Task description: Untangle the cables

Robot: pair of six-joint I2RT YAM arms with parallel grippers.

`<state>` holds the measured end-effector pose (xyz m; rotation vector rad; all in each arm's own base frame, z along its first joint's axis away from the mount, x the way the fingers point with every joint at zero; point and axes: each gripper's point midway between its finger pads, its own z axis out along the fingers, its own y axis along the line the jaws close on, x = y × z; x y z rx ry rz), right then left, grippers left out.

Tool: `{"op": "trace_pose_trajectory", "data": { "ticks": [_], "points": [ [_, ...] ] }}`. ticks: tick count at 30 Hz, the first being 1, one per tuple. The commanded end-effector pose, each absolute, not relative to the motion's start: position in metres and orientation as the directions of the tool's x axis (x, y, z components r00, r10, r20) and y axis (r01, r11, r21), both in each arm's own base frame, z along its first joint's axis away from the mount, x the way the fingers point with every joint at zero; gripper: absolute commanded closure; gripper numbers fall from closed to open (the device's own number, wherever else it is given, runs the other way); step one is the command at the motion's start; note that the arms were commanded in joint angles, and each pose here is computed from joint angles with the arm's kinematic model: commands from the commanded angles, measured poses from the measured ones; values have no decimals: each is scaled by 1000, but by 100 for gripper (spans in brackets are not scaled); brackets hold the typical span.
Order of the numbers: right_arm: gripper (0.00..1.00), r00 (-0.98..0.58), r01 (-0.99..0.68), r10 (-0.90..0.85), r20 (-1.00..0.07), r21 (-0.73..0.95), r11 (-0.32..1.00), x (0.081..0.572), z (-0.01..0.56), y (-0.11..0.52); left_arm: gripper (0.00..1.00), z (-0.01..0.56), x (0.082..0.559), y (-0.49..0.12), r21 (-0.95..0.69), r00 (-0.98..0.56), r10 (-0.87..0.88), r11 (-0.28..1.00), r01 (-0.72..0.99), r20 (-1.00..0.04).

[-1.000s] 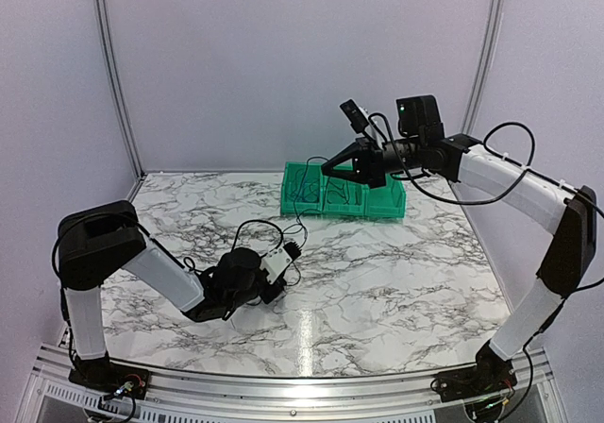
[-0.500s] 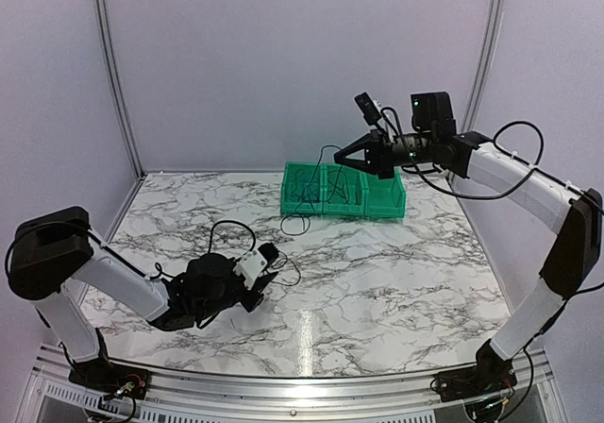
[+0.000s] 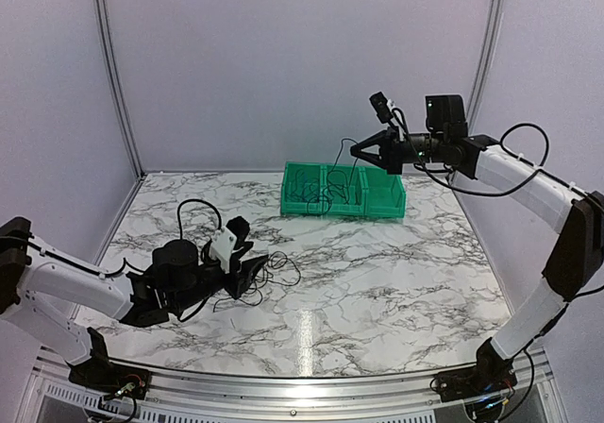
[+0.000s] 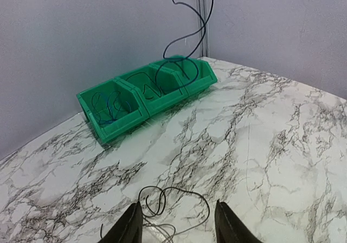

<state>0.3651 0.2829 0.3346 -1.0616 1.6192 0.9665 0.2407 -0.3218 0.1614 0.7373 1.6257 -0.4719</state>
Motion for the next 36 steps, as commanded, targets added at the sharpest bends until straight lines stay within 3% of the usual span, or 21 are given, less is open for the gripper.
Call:
{"op": "trace_pose_trajectory", "data": {
  "ticks": [1, 9, 23, 36],
  "points": [
    [100, -146, -935, -205, -968, 67, 347, 373, 335, 279, 50, 200, 249, -344, 32, -87, 130, 715, 699, -988],
    [100, -164, -950, -192, -968, 102, 294, 365, 331, 284, 50, 224, 294, -371, 3, -116, 90, 803, 596, -989],
    [100, -183, -963, -167, -969, 142, 231, 353, 331, 288, 52, 187, 363, -403, -171, -335, 54, 778, 605, -940],
    [100, -193, -960, -176, -965, 149, 236, 357, 324, 289, 58, 165, 371, -426, -270, -419, 45, 703, 658, -907]
  ]
}}
